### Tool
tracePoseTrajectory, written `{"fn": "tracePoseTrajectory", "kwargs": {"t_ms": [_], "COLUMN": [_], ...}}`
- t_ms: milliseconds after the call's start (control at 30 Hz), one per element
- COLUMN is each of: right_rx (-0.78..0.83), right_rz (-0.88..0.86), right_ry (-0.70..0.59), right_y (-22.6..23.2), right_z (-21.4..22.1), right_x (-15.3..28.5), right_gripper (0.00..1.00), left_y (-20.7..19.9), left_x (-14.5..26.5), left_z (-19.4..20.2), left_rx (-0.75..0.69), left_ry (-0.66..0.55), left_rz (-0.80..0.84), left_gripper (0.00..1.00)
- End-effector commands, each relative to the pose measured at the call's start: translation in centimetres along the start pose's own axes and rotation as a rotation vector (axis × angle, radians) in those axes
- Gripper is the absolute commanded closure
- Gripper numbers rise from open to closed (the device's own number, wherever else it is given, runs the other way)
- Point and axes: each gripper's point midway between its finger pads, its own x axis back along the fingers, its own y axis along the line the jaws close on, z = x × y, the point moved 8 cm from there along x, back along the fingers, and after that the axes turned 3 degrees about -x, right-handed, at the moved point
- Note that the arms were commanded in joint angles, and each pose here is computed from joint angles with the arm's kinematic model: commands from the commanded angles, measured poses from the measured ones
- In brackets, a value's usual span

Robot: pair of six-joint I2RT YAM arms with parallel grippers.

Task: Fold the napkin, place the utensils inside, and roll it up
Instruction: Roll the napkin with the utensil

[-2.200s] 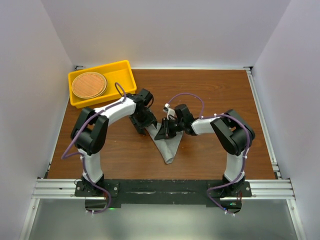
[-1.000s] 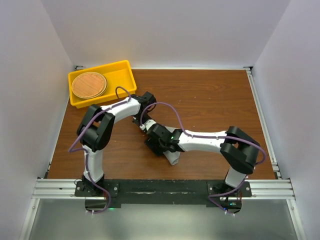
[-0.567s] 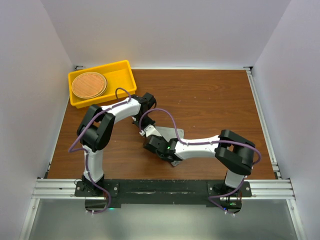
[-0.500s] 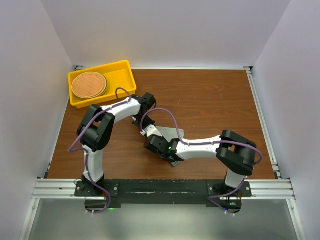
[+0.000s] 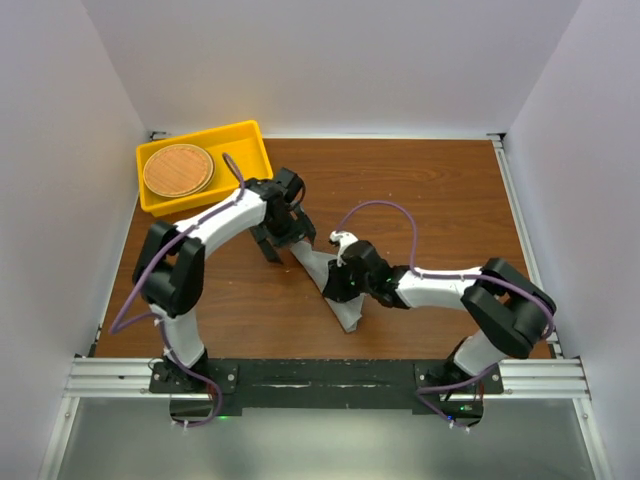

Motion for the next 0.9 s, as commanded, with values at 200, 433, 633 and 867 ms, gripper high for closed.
{"fn": "tracePoseTrajectory", "kwargs": {"t_ms": [200,433,633,867], "right_rx": [-0.355,-0.450,-0.414,-0.417], "right_rz": [-0.493,-0.500,-0.404,-0.260], "right_ry": [0.263,0.273,0.315,0.313], "right_y": [-4.4,-6.9,-7.4,-7.0], "right_z": [4.2,4.9,4.3,1.6], "right_x": [-1.1,-1.9,-1.9,-0.5], "right_gripper": [0.98,0.95,0.86,0.73], "left_y": [-2.9,-3.2,-3.1,-2.1], "left_x": [3.8,1.9,-0.9,-3.8], "left_z": [1.3,2.2,2.5,2.9], "left_rx": [-0.162,-0.158,-0.151,-0.134], "left_ry": [-0.018,0.023,0.057,0.083], "left_rz": [0.476,0.569,0.575,0.579], "left_gripper": [0.24,0.55,0.83,0.99]}}
